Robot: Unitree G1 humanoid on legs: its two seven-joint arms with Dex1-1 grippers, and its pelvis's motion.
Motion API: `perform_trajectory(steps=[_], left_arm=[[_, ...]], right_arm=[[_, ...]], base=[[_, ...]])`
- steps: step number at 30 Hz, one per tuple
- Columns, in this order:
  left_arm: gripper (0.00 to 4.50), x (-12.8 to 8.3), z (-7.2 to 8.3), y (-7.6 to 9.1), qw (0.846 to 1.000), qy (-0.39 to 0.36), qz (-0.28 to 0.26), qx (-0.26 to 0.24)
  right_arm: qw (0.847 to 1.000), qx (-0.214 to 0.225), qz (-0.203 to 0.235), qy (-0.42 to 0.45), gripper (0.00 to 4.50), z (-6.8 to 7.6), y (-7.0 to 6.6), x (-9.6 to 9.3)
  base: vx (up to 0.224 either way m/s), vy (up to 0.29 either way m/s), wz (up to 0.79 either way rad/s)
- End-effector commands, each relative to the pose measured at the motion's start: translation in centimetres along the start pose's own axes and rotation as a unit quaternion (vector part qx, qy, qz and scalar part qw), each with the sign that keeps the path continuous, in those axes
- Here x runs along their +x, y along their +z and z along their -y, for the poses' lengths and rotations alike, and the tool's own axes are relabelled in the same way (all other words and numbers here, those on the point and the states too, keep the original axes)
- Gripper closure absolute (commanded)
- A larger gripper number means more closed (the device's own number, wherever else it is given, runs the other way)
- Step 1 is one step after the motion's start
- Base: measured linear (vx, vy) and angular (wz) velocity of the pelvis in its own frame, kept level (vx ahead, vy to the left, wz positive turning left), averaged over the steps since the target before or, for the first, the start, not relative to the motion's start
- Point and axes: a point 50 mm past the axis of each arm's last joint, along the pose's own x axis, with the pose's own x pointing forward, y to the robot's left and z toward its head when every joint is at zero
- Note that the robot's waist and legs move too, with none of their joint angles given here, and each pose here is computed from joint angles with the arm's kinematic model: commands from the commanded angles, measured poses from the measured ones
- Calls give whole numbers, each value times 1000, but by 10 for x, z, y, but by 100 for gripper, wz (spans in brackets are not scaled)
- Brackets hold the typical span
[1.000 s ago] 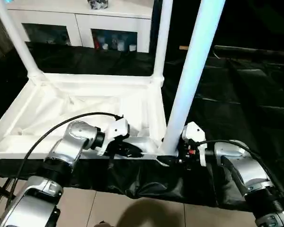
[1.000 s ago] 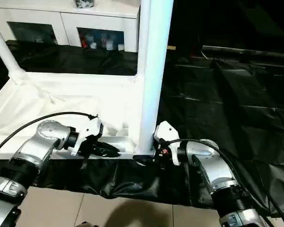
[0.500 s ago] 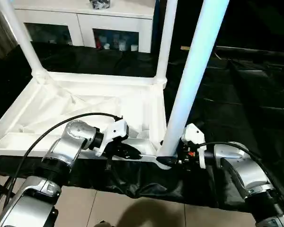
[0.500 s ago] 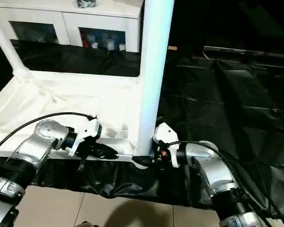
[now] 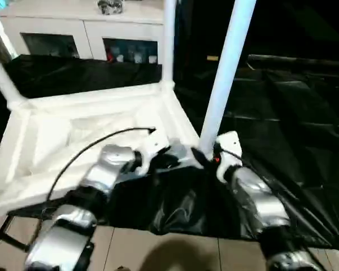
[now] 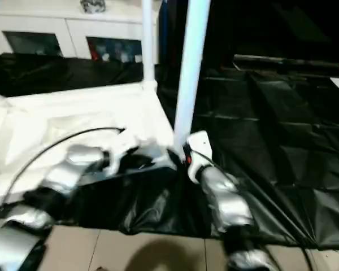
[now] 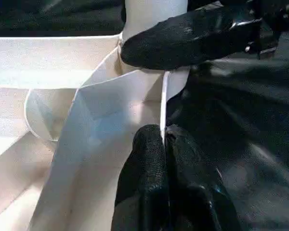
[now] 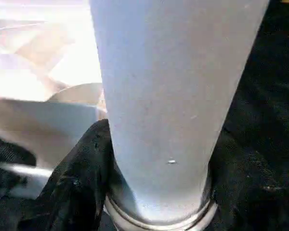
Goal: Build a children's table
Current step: Rotate leg to tighten
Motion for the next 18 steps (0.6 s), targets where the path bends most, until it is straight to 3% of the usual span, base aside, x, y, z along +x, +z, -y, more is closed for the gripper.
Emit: perform_trajectory(steps=[1,2,3,6,8,11,14,18], left_arm=[[450,16,1,27,998,35,42,21],[450,17,1,27,998,34,44,22],[450,17,3,27,998,28,46,30],[450,16,4,26,998,17,49,41],[450,15,4,25,998,15,51,43],[450,14,6,23,997,2,53,47],[450,13,6,23,997,4,56,49],[450,10,4,22,997,18,66,41]], right_arm=[[996,3,-20,90,193,-49,-9,11],[996,7,-18,89,137,-49,-9,11],[996,32,-7,87,123,-45,-6,11],[996,37,7,82,114,-39,-2,9],[997,25,10,73,81,-35,-1,9],[997,4,16,73,81,-26,3,5],[997,3,34,65,81,-4,10,-6],[994,16,48,100,81,30,16,-39]], base=[[0,0,0],[0,0,0],[0,0,0],[0,0,0],[0,0,0],[0,0,0],[0,0,0],[0,0,0]])
